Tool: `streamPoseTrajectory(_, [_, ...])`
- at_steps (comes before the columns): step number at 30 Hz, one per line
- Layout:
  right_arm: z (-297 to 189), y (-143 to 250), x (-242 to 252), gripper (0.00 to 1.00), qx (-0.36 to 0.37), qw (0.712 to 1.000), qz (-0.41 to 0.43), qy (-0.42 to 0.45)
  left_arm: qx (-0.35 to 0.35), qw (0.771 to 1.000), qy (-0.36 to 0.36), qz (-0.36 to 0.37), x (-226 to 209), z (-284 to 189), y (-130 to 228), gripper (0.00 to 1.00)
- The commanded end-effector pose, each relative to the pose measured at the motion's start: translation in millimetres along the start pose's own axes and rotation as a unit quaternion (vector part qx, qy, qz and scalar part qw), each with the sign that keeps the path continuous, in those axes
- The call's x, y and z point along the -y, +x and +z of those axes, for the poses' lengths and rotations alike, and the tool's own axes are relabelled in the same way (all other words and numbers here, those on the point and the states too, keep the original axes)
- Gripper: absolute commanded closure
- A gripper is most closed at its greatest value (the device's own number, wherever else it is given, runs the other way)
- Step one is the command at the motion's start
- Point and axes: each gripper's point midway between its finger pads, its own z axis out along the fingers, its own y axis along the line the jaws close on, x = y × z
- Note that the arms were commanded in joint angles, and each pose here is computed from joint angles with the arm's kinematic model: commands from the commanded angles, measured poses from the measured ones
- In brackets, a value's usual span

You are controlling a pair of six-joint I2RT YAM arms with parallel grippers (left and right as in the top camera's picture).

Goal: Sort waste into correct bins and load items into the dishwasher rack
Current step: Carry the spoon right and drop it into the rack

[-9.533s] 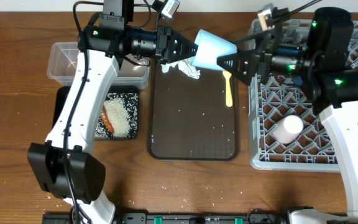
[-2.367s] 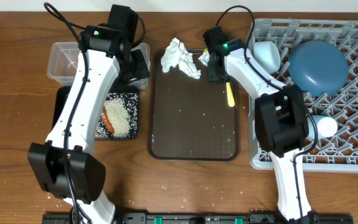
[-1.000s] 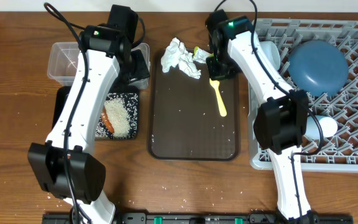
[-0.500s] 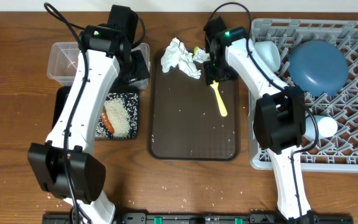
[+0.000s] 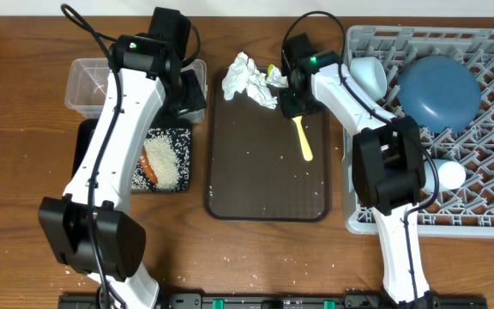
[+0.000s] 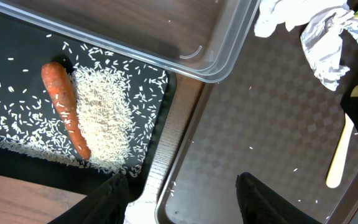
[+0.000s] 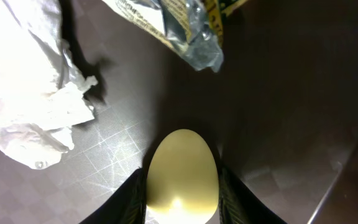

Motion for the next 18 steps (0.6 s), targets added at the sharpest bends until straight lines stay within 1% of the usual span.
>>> streamPoseTrajectory(1, [26.4, 25.1, 5.6, 0.76, -0.045, 0.999, 0.015, -0.02, 0.017, 1.0, 0.001, -0.005, -2.5, -10.6, -6.5, 0.41])
streamPoseTrajectory(3, [26.1, 25.6, 3.0, 0.83, -0.047, 0.998, 0.015, -0.027, 0.017, 1.0, 0.001, -0.005, -2.5, -10.6, -6.5, 0.41])
streamPoseTrajectory(7, [25.5, 28.8, -0.2, 0.89, -0.054, 0.998, 0.016, -0.038, 0.017, 1.0, 0.001, -0.005, -2.5, -10.6, -6.5, 0.41])
streamPoseTrajectory(13, [24.3, 35.3, 1.3, 0.94, -0.068, 0.997, 0.021, -0.043, 0.017, 1.0, 0.001, -0.005, -2.6, -10.6, -6.6, 0.41])
streamPoseTrajectory(18, [14.6, 31.1, 4.0, 0.97, -0.07, 0.995, 0.032, -0.059, 0.017, 1.0, 0.001, -0.005, -2.6, -10.6, -6.6, 0.41])
